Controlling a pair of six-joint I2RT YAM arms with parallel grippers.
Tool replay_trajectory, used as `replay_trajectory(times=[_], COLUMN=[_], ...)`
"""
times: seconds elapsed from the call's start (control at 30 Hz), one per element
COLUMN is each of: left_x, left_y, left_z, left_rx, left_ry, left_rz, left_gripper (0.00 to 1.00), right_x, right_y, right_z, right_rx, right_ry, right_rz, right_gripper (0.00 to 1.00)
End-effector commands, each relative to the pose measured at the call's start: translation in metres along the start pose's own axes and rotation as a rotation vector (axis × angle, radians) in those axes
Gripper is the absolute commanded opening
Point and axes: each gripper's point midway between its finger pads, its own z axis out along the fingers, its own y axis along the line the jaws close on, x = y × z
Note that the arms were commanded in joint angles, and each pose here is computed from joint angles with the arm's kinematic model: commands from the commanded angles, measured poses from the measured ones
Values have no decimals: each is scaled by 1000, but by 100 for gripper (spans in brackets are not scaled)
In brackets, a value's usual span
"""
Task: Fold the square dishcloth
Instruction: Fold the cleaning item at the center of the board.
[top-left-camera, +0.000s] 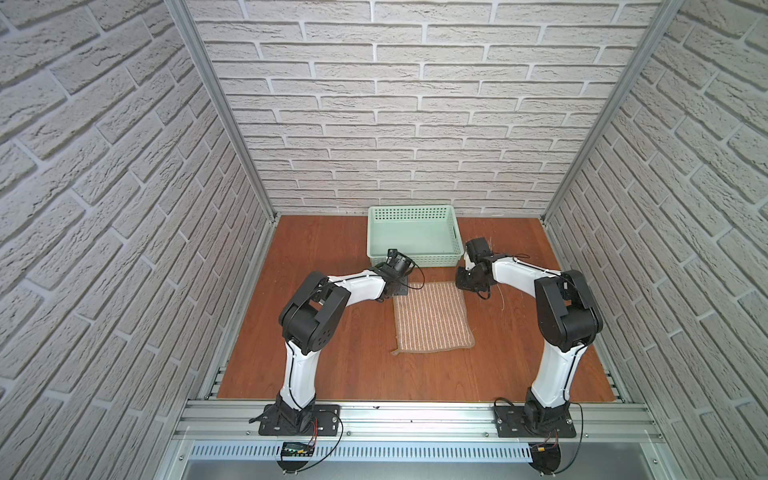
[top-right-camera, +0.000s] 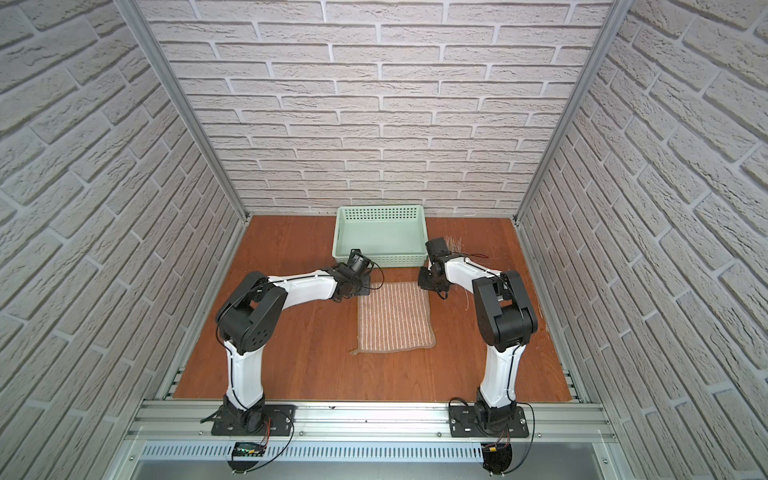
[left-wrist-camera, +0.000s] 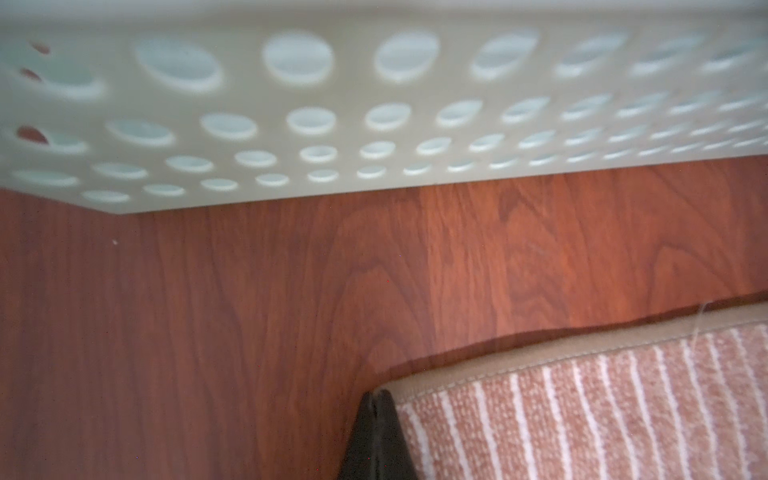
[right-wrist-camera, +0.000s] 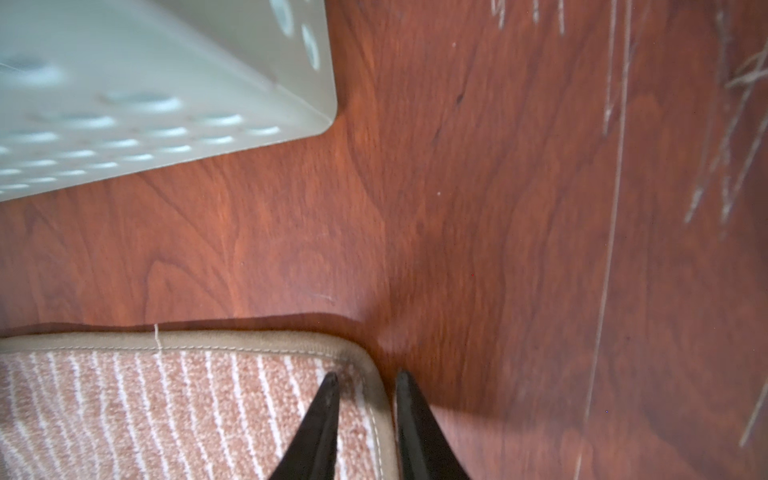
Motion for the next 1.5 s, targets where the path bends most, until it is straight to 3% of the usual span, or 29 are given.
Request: replay_trajectory(times=[0.0, 0.23, 0.47, 0.73, 1.03, 1.3, 1.47], left_x=[4, -2, -13, -35, -65, -90, -100], left_y=[6, 10, 17, 6, -20, -21, -13], left_z=[4, 5, -4, -15, -40, -63, -67], left_rx=[-29, -36, -63, -13, 110, 114, 74], left_ry=[19, 8, -19, -75, -178, -289, -318], left_rz=[10, 2, 15, 75, 139, 137, 129], left_gripper=[0, 0, 0, 0, 0, 0, 0], right_x=[17, 25, 25, 4, -37, -61, -70], right_y=[-10, -18, -23, -14, 9, 17, 19], right_z=[11, 24, 21, 6, -33, -52, -50], right_rx=[70, 200, 231, 208, 119, 93, 108], right_ry=[74, 110, 104, 15, -173, -295, -300], right_rz=[-22, -70, -62, -90, -95, -100, -107], right_gripper=[27, 23, 3, 3, 3, 3, 3])
